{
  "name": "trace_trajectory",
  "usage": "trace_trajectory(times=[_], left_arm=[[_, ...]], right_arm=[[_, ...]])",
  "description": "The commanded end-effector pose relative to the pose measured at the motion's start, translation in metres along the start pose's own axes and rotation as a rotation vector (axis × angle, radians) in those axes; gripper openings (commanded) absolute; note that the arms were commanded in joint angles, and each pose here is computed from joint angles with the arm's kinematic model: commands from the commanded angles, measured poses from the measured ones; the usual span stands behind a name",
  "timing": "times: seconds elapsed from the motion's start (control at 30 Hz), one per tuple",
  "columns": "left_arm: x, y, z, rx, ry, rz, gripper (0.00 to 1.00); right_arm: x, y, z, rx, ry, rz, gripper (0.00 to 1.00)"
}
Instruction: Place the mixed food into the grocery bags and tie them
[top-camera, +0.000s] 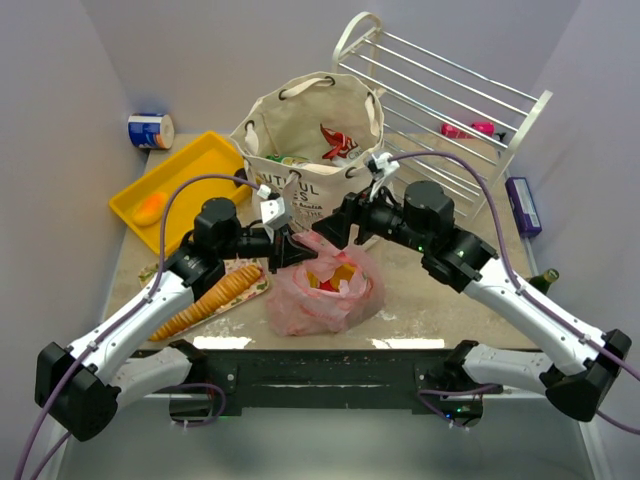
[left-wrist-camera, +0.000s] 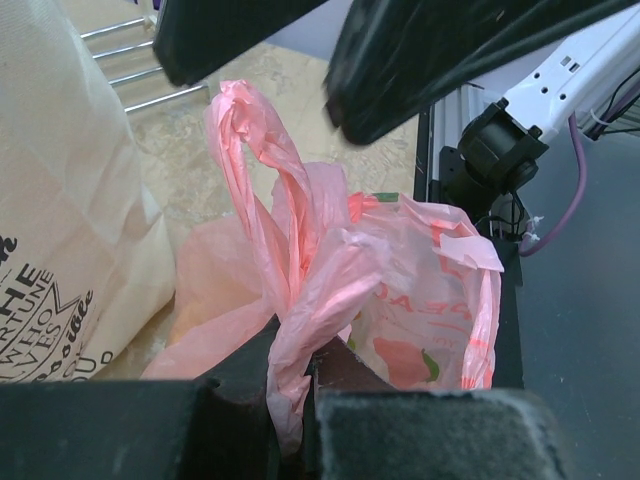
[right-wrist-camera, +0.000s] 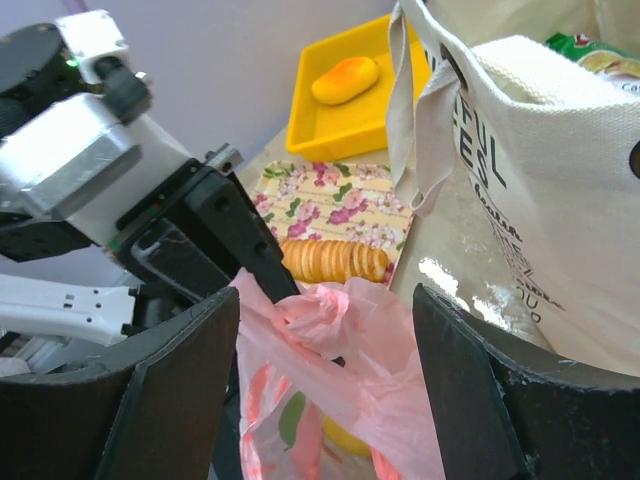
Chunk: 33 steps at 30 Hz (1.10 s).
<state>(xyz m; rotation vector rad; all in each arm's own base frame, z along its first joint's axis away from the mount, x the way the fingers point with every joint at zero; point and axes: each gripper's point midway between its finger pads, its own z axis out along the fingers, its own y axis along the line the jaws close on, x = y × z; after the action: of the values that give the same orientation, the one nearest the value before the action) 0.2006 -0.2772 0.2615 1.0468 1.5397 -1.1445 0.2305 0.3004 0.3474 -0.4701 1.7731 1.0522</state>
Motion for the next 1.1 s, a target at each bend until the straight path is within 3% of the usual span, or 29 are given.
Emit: trace_trajectory(times=[0.0,0.03,0.1,0.17,0.2,0.27,0.33,0.43,0.57,0.7,0.9,1.07], left_arm=[[-0.015,-0.002,0.0,0.019,-0.03,0.062,0.0],[-0.014,-0.002,0.0,0.019,-0.031,0.062,0.0],[-0.014,-0.002,0.001,0.022,-0.031,0.058,0.0],[-0.013,-0.002,0.002,0.027,-0.03,0.051,0.0],[-0.013,-0.002,0.002,0.028,-0.031,0.049,0.0],[-0.012,0.0,0.002,0.021,-0.031,0.043,0.03],[-0.012,0.001,0.002,0.008,-0.029,0.039,0.2],[-0.008,0.002,0.002,0.002,-0.024,0.035,0.36],[-0.005,0.003,0.001,-0.007,-0.018,0.031,0.4],[-0.003,0.005,0.001,-0.015,-0.011,0.027,0.32],[0.0,0.014,0.004,-0.055,-0.001,-0.004,0.01],[-0.007,0.024,0.0,-0.136,-0.025,-0.02,0.0]], right_arm=[[-0.002,0.0,0.005,-0.001,0.001,0.016,0.74],[0.002,0.002,0.007,-0.019,0.014,0.017,0.73],[0.007,0.004,0.009,-0.045,0.015,0.016,0.6],[0.004,0.013,0.01,-0.101,-0.001,0.015,0.39],[0.005,0.012,0.011,-0.1,-0.003,0.018,0.13],[0.002,0.005,0.01,-0.053,-0.017,0.022,0.0],[-0.003,0.0,0.007,-0.018,-0.029,0.002,0.0],[-0.007,-0.01,-0.001,0.054,-0.025,-0.029,0.0],[-0.02,-0.013,-0.012,0.1,-0.054,-0.061,0.0],[-0.028,-0.011,-0.025,0.111,-0.08,-0.07,0.0],[-0.015,0.001,-0.029,0.037,-0.045,-0.051,0.0],[0.015,0.017,-0.037,-0.045,0.001,0.018,0.0]])
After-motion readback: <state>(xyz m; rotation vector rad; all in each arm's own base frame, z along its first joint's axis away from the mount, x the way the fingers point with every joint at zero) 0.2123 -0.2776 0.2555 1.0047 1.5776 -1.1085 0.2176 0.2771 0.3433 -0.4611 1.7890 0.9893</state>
